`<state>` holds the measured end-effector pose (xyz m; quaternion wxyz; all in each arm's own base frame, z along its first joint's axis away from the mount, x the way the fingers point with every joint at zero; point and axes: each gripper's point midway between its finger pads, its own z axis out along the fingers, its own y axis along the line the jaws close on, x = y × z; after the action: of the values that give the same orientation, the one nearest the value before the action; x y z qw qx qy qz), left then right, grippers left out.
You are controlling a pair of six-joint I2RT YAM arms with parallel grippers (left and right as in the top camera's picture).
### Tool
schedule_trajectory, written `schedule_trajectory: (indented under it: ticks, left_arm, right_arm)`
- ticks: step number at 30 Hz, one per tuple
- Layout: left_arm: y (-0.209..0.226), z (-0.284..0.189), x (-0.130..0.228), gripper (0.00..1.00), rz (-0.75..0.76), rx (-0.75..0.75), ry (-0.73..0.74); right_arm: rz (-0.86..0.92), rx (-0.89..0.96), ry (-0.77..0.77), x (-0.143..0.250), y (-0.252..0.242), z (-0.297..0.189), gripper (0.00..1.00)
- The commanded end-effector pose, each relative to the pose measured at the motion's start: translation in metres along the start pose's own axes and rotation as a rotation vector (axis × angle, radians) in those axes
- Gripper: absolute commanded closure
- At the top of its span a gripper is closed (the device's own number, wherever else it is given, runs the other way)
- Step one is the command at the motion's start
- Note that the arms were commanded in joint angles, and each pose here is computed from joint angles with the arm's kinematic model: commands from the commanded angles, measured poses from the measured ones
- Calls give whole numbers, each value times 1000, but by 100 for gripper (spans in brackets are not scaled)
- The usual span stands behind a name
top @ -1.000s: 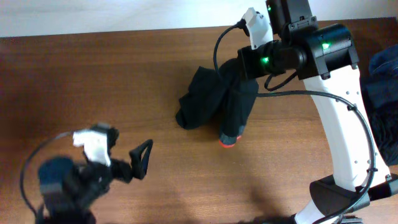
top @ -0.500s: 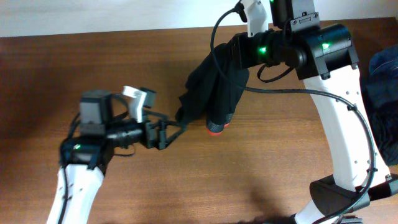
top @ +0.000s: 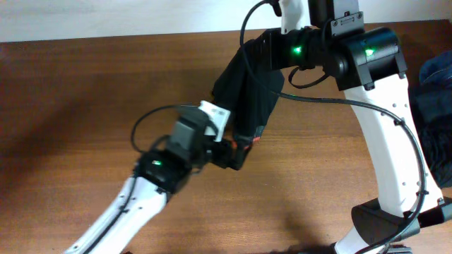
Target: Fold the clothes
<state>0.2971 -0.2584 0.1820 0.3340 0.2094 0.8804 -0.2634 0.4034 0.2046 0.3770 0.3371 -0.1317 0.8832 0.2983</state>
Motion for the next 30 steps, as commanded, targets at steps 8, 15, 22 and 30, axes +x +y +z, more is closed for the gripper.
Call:
schedule_trajectory:
  ticks: [8,15,22,30]
  left_arm:
    - [15,58,15,34,40,-178,26]
    - [11,56,5,100,43,-167,-13]
    - [-6,9,-26,99,77,-135,-119]
    - [-40,-111,-99,99,125,-91,-440]
  right_arm:
    - [-26,-55,-8,0,25,-2,96]
    - [-27,-56,-6,1,26,-1,96]
    - [-57,-48,-16,-2,24,-2,96]
    - [-175,-27,-71,-15,21,-3,2]
